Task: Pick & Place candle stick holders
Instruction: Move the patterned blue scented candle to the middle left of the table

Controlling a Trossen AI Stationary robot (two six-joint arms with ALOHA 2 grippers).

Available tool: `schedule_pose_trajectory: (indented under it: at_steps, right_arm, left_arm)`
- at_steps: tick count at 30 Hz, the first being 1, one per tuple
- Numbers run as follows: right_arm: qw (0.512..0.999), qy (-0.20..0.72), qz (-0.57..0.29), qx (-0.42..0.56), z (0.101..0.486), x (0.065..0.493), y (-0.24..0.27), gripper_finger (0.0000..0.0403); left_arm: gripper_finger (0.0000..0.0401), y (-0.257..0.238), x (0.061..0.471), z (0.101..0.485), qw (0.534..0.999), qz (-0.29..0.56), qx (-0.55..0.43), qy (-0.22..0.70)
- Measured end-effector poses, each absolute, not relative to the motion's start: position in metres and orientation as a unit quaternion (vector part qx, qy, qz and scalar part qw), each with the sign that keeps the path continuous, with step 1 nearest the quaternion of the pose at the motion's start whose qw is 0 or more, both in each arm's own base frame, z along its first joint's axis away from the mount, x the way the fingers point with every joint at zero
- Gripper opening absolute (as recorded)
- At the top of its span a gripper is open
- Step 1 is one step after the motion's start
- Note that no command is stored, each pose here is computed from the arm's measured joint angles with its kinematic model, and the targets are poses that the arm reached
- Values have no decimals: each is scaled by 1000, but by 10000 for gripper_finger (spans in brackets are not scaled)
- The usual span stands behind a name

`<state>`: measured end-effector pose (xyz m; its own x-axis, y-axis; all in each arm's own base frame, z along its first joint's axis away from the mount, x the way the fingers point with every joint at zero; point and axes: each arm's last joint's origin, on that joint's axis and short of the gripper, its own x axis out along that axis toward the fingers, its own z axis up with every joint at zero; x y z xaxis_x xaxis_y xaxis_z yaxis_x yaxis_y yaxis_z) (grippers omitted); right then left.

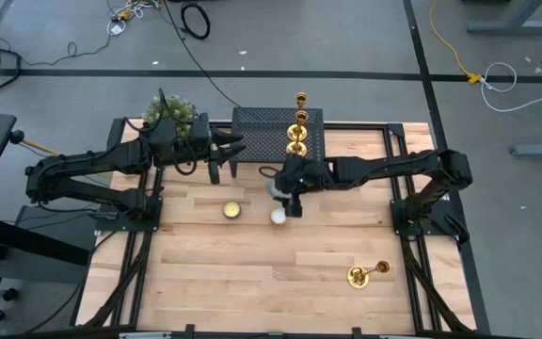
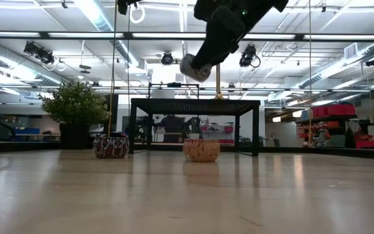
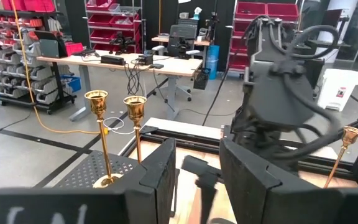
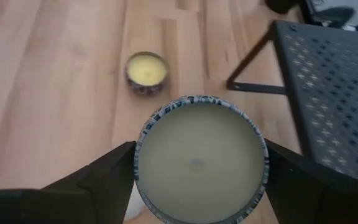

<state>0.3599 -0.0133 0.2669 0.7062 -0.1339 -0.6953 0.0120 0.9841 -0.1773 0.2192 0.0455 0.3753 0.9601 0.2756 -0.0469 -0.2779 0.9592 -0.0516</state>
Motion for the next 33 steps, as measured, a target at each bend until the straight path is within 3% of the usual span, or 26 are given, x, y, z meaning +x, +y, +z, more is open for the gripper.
schedule_pose_trajectory:
  at_steps: [8,33]
  right_arm:
    - [917,391,-60,-56,256,366,-25,302]
    - [899,430,-78,-16,165,409,-27,302]
  left_arm:
    - [128,45,219,375,989,140,-29,22]
    - [128,45,219,375,989,140,-30,22]
